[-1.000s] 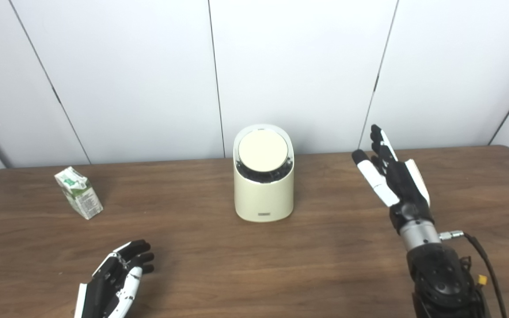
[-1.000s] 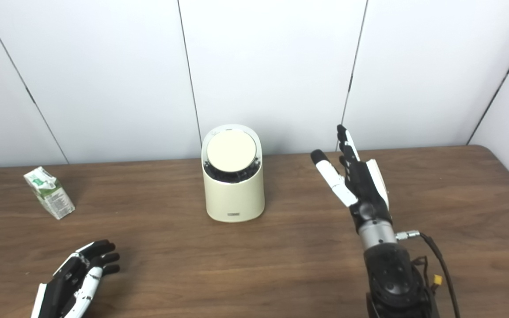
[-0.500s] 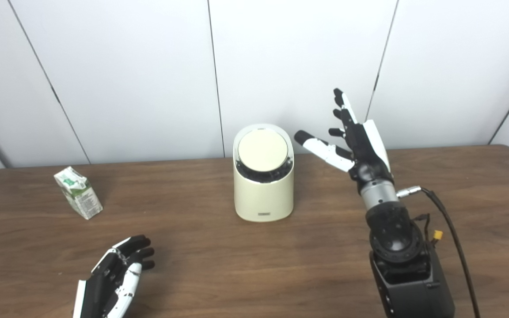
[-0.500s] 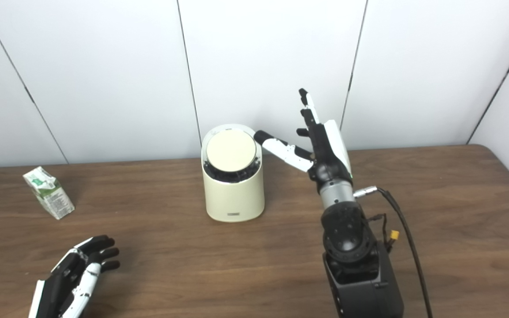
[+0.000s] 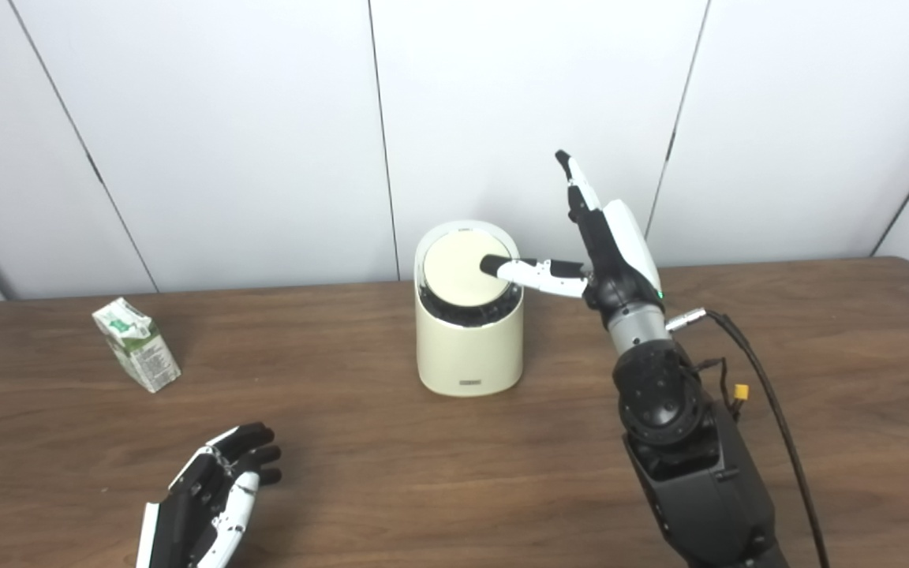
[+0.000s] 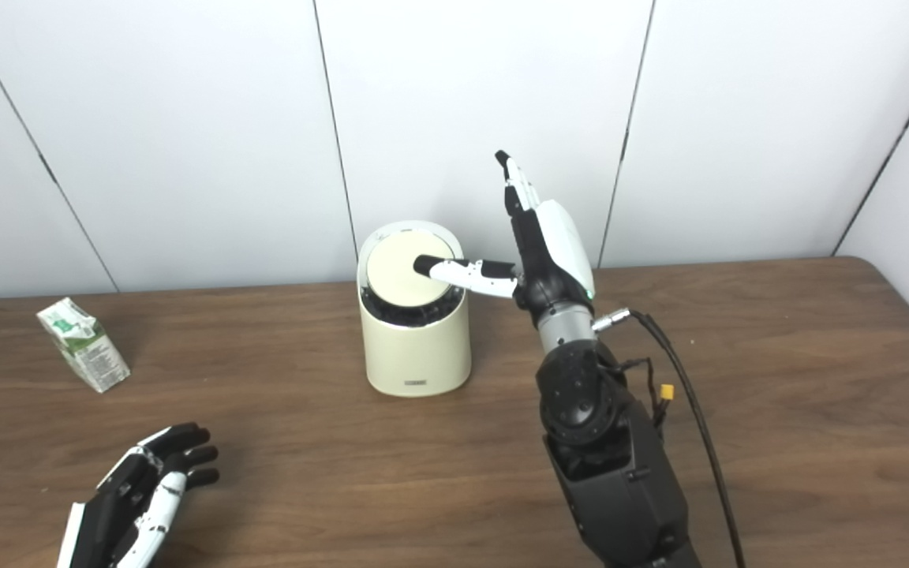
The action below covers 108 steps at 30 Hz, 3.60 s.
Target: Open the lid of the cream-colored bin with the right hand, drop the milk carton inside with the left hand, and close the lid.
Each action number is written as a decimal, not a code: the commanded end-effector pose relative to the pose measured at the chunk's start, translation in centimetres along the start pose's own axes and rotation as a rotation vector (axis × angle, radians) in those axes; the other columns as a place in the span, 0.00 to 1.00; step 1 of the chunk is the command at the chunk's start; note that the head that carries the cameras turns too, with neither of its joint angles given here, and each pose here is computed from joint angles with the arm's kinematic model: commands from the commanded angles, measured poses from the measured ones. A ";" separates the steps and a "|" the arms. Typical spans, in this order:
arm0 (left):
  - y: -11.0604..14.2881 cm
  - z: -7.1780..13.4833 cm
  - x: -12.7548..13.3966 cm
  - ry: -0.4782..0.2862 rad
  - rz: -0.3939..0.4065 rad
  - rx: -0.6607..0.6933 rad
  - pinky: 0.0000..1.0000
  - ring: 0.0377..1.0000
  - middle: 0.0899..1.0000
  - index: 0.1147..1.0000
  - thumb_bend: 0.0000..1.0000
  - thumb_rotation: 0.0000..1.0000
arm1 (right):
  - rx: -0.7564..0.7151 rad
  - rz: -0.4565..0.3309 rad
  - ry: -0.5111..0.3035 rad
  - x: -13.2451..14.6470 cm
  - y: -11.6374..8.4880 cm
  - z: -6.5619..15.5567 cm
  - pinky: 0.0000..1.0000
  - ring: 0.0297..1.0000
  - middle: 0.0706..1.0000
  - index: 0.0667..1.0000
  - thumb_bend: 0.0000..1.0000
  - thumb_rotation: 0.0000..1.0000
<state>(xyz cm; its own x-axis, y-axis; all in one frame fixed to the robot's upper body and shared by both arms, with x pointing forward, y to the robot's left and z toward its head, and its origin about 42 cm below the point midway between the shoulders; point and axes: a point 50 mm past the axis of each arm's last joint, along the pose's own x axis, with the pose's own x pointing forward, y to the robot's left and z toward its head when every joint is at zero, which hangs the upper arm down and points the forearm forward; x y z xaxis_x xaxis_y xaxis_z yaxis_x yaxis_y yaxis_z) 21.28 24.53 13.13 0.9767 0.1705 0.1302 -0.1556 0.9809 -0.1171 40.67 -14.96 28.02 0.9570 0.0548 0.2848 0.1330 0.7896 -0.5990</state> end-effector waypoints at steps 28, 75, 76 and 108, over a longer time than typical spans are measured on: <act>-0.3 0.5 -2.0 -0.001 0.018 -0.015 0.62 0.66 0.69 0.67 0.33 0.31 | -0.197 0.007 0.021 2.1 2.4 0.6 0.96 1.00 1.00 0.98 0.81 0.45; -0.6 0.7 -2.2 0.005 0.020 -0.015 0.62 0.66 0.69 0.67 0.33 0.32 | -0.321 -0.009 0.024 3.1 2.9 -0.1 0.90 0.98 0.98 0.95 0.91 0.27; -0.6 0.7 -2.1 0.004 0.020 -0.015 0.62 0.66 0.69 0.67 0.33 0.32 | -0.331 -0.012 0.021 3.1 2.9 -0.1 0.89 0.98 0.98 0.94 0.92 0.24; -0.3 0.5 -1.9 0.014 0.016 0.003 0.62 0.66 0.69 0.68 0.33 0.32 | -0.003 0.011 -0.112 -0.3 -0.6 -1.0 0.81 0.93 0.98 0.96 1.00 1.00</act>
<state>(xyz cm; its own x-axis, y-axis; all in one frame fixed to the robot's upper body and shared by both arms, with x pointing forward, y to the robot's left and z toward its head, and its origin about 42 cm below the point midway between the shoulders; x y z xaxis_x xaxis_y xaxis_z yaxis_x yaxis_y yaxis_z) 21.00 23.99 13.88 0.9760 0.1720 0.1335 -0.1565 0.9805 -0.1191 40.75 -15.94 24.99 0.9647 0.1033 0.2423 0.0785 0.7653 -0.6388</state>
